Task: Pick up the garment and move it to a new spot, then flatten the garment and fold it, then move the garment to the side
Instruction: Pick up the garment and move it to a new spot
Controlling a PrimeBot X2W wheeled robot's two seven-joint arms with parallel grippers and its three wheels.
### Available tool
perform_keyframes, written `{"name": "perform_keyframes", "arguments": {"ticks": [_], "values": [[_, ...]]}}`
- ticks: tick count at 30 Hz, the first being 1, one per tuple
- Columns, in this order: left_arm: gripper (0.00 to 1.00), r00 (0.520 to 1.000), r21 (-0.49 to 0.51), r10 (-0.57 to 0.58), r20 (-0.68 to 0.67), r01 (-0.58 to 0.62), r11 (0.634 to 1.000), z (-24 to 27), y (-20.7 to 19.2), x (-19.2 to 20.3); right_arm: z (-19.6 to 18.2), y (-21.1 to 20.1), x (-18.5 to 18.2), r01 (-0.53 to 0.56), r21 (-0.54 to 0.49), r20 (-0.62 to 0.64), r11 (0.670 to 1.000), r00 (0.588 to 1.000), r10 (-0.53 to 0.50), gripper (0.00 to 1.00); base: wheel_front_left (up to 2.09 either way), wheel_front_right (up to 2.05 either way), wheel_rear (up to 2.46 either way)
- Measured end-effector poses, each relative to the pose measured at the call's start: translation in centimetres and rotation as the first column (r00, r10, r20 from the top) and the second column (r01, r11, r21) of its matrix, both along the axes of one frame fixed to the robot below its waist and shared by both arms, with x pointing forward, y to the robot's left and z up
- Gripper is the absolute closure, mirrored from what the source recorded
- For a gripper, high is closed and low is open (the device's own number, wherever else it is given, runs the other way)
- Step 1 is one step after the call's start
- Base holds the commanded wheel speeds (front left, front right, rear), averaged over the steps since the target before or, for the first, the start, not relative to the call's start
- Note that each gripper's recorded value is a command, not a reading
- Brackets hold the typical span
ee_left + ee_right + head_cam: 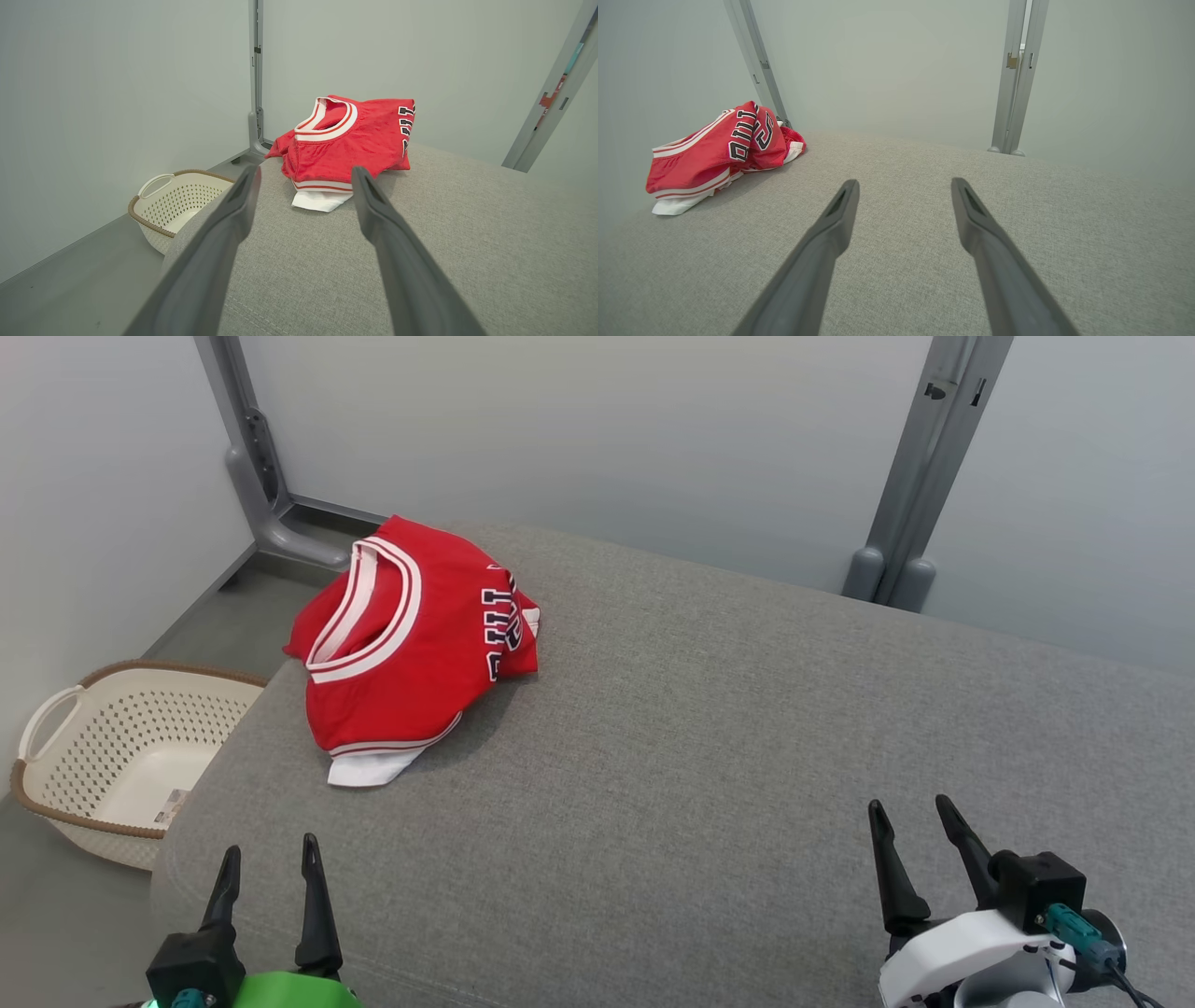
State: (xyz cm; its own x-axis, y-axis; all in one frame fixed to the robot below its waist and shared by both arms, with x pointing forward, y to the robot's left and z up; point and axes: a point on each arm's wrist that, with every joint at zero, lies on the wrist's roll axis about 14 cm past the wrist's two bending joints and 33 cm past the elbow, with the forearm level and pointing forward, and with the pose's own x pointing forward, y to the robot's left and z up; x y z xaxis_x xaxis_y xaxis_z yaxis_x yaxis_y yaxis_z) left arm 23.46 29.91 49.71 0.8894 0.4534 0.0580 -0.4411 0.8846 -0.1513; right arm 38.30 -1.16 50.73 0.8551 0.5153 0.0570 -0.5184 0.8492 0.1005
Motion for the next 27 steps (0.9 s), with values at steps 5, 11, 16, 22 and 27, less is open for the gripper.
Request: {"name": "perform_keyframes", "arguments": {"ticks": [5, 11, 16, 22, 27], "values": [[0.0, 1.0, -0.022, 0.0, -0.01, 0.0, 1.0, -0.2, 0.0, 0.1, 0.0, 0.0, 0.0, -0.002, -0.001, 0.0, 1.0, 1.0, 0.002, 0.0, 0.0, 0.0, 0.0], [0.0, 0.998, -0.065, -0.019, -0.053, 0.015, 0.998, -0.2, 1.7, 2.0, 0.1, 0.2, 0.0, -0.007, -0.003, 0.003, 1.0, 1.0, 0.007, 0.0, 0.0, 0.0, 0.0], [0.0, 0.991, -0.162, -0.054, -0.12, 0.034, 0.986, -1.2, 3.1, 4.8, 0.8, 0.0, 0.2, -0.004, -0.008, 0.019, 1.0, 1.0, 0.004, 0.0, 0.0, 0.0, 0.0], [0.0, 0.985, -0.233, -0.084, -0.151, 0.047, 0.971, -1.1, 4.9, 9.2, 1.8, -0.3, 0.7, 0.002, -0.051, 0.043, 0.999, 0.999, 0.001, 0.0, 0.0, 0.0, 0.0], [0.0, 0.977, -0.293, -0.087, -0.196, 0.026, 0.956, -2.4, 5.7, 12.6, 2.1, -0.9, 1.9, 0.019, -0.072, 0.046, 0.997, 0.999, -0.016, 0.0, 0.0, 0.0, 0.0]]}}
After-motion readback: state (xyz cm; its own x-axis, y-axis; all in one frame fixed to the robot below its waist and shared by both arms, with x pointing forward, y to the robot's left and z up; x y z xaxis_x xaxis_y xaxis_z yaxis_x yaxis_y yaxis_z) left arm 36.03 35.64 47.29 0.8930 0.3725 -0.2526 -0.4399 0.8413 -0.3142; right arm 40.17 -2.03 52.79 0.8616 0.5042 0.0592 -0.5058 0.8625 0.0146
